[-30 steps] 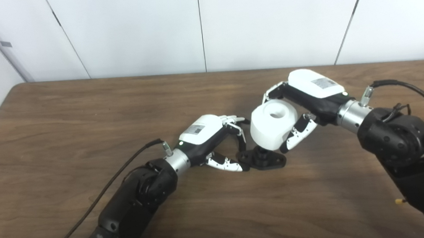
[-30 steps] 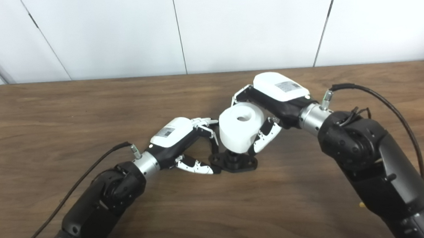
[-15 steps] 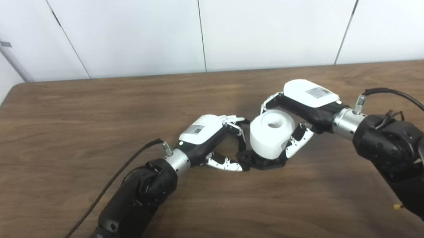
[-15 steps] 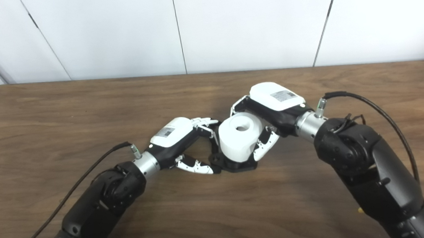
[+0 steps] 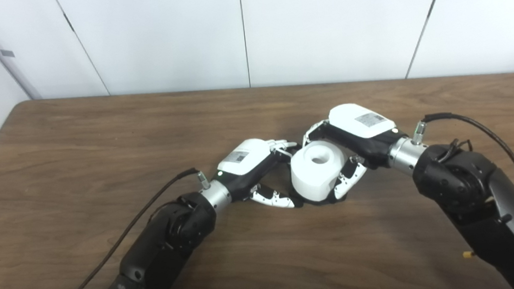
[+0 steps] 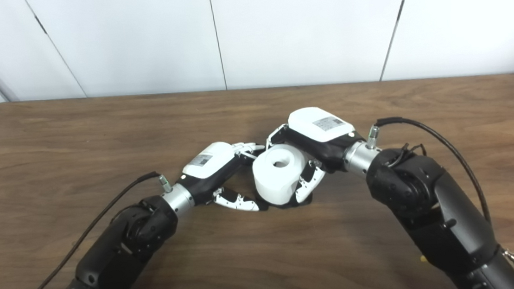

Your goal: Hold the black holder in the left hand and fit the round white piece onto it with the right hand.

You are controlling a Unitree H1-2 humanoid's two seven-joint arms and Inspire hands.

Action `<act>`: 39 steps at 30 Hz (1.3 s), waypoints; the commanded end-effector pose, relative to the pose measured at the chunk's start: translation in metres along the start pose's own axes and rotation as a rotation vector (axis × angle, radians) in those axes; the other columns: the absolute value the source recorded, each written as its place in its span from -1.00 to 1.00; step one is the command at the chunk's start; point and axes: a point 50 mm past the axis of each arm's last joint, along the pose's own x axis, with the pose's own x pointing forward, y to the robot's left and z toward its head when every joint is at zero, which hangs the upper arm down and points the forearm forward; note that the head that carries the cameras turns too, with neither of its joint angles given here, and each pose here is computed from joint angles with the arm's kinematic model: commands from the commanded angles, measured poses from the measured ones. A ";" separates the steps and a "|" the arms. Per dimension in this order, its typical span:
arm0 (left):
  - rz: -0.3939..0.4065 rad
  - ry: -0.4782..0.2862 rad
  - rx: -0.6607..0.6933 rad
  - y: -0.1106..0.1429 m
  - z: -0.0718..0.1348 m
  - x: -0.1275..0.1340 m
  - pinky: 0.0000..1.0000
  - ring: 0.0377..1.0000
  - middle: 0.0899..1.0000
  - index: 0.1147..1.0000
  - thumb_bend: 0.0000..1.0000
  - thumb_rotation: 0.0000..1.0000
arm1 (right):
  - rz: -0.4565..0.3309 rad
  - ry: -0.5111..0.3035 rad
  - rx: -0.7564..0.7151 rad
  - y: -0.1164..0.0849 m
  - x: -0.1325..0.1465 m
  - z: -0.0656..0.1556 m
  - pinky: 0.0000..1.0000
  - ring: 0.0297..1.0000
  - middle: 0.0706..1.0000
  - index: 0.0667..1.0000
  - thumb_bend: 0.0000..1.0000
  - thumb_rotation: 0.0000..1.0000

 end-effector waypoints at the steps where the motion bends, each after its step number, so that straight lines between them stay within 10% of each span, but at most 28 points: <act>1: -0.077 0.021 0.012 -0.012 -0.001 0.000 0.81 0.82 0.75 -0.16 0.04 -0.88 | -0.063 -0.057 -0.059 -0.022 0.006 0.008 0.42 0.43 0.31 -0.12 0.05 -0.72; 17: -0.071 0.028 0.002 -0.009 -0.003 -0.001 0.84 0.84 0.75 -0.16 0.04 -0.88 | -0.007 -0.025 -0.042 -0.015 0.006 -0.001 0.44 0.43 0.32 -0.10 0.05 -0.71; 19: -0.072 0.027 0.005 -0.008 -0.003 -0.002 0.84 0.85 0.75 -0.16 0.04 -0.88 | 0.038 0.006 -0.043 -0.016 0.005 -0.002 0.48 0.55 0.50 0.45 0.61 -0.49; 23: -0.067 0.022 0.009 -0.008 -0.003 -0.002 0.82 0.84 0.74 -0.16 0.04 -0.88 | 0.062 0.017 -0.057 -0.018 0.003 -0.002 0.47 0.67 0.80 0.93 0.93 -0.39; 39: -0.074 0.021 0.011 -0.009 -0.003 -0.003 0.81 0.84 0.75 -0.16 0.04 -0.88 | 0.025 0.006 -0.043 -0.018 0.000 -0.001 0.50 0.66 0.73 0.92 0.85 -0.47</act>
